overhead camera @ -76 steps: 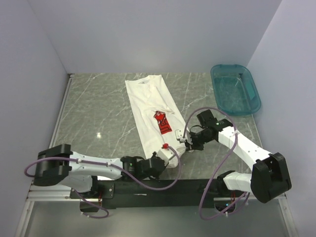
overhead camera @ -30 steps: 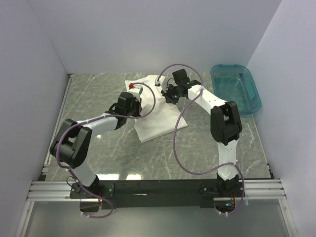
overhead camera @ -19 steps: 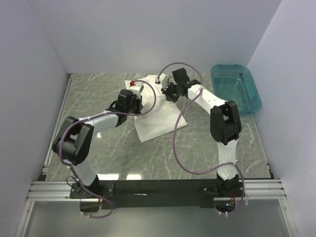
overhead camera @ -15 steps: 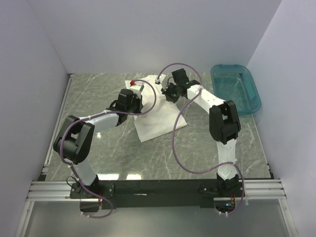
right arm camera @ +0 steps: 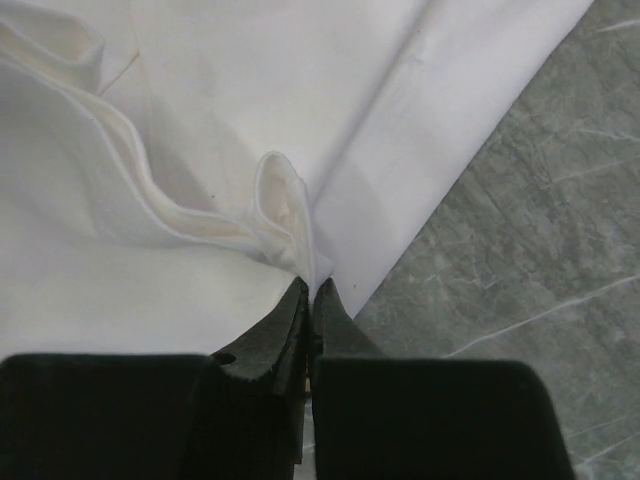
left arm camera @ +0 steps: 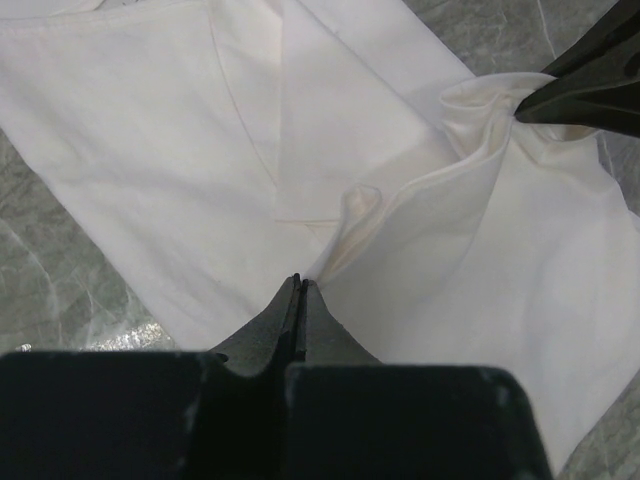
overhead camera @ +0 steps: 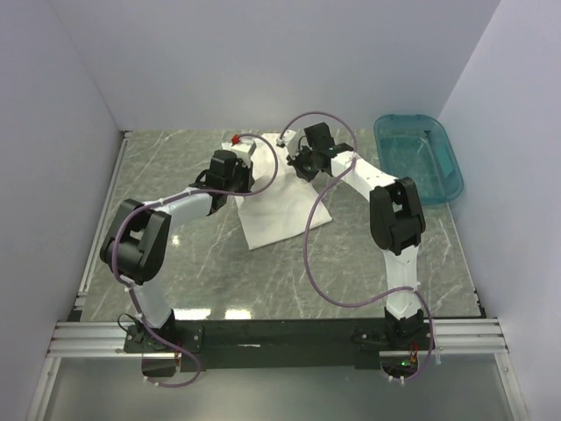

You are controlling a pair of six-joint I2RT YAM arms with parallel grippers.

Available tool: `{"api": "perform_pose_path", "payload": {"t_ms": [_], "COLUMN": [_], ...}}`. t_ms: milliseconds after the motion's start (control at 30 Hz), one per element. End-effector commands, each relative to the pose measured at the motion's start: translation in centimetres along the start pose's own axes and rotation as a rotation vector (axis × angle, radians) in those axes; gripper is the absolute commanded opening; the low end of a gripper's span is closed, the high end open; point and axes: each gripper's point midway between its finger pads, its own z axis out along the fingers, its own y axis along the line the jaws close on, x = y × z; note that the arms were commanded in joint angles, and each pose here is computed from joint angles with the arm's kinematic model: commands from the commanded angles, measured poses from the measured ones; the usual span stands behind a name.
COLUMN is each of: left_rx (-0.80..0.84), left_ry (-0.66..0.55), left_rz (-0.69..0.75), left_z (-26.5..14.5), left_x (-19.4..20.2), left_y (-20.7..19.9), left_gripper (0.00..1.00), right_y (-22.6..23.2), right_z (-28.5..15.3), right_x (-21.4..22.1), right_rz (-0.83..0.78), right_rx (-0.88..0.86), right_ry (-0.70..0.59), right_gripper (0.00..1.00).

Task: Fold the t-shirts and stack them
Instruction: Fold the tshirt

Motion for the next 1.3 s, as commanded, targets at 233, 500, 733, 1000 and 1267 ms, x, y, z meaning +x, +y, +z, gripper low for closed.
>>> {"api": "perform_pose_path", "payload": {"t_ms": [233, 500, 733, 1000, 1267], "left_rx": [0.013, 0.016, -0.082, -0.331, 0.072], "left_ry": [-0.035, -0.025, -0.035, -0.224, -0.151], "left_rz": [0.017, 0.015, -0.023, -0.078, -0.041], "left_z": [0.6, 1.1, 1.6, -2.2, -7.6], "left_x": [-2.3, -2.3, -3.0, -12.0, -7.7], "left_y": [0.5, 0.8, 2.5, 6.3, -2.1], "left_gripper": [0.0, 0.01, 0.29, 0.69, 0.67], "right_y": [-2.0, -2.2, -3.8, -7.2, -0.9], "right_z": [-0.2, 0.3, 0.6, 0.1, -6.3], "right_x": [-3.1, -3.3, -4.4, -6.0, -3.6], "right_rz": [0.002, 0.014, 0.063, 0.203, -0.031], "right_rx": [0.071, 0.075, 0.146, 0.328, -0.169], "right_ry": [-0.078, -0.08, -0.102, -0.131, -0.145], "right_gripper": [0.0, 0.0, 0.2, 0.72, 0.69]}}
